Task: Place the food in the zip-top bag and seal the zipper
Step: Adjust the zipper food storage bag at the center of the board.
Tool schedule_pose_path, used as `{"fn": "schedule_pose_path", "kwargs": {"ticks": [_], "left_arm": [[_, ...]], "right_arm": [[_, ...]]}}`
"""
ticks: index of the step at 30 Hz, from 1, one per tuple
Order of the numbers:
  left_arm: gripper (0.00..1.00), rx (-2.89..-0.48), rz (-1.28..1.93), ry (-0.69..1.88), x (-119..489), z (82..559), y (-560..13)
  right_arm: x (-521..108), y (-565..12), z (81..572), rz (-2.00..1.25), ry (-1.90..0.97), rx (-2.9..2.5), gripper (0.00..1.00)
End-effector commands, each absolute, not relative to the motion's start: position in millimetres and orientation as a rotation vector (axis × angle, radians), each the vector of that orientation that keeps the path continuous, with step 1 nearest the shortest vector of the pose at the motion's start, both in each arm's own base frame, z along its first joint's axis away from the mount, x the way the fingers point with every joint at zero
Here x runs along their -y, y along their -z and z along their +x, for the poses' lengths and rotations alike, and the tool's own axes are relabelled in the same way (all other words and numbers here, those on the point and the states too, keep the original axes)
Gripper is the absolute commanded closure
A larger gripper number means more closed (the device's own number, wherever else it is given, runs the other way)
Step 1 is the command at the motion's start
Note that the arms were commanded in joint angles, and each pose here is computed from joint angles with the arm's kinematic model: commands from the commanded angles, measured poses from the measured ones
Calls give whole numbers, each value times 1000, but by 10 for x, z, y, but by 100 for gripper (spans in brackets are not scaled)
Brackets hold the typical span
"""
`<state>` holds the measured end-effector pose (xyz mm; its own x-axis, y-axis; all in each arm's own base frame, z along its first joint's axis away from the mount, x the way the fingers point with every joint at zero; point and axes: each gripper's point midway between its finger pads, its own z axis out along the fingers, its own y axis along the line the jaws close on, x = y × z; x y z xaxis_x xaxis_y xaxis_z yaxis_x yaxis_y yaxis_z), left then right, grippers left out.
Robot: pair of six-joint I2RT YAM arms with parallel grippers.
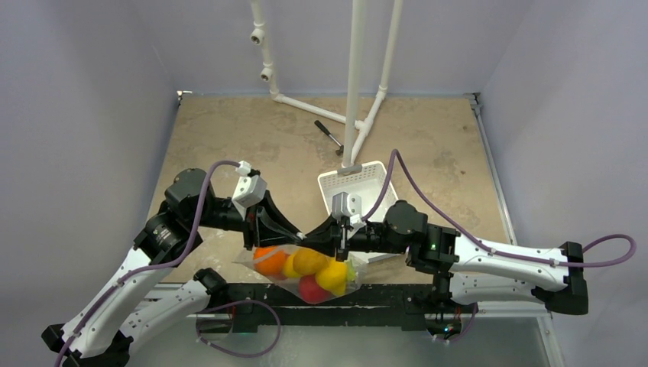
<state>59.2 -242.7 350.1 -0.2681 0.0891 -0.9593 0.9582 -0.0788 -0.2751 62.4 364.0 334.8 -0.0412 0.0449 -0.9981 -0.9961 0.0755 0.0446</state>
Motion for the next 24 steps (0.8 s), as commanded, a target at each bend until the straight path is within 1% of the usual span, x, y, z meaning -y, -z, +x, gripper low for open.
{"fn": "schedule_pose_path", "kwargs": {"ticks": [1, 8, 16, 22, 23, 24], "left_arm": [[100, -1377, 1192, 1441, 2409, 556, -3621], [100, -1469, 1150, 1393, 2401, 656, -3402], [100, -1570, 1073, 1335, 2407, 813, -3192], [100, -1604, 1048, 1308, 2406, 876, -3147], [100, -1600, 1053, 1310, 2408, 870, -3155], [100, -1596, 1062, 1313, 2409, 860, -3162]], "right_arm": [[-3543, -3760, 703, -968, -1210, -1162, 100], [-3448, -3848, 741, -904, -1207, -1141, 100], [-3448, -3759, 756, -868, -1226, -1153, 100], [-3472, -3628, 740, -913, -1213, -1187, 100], [-3471, -3614, 729, -927, -1210, -1189, 99], [-3469, -3599, 727, -936, -1205, -1195, 86]]}}
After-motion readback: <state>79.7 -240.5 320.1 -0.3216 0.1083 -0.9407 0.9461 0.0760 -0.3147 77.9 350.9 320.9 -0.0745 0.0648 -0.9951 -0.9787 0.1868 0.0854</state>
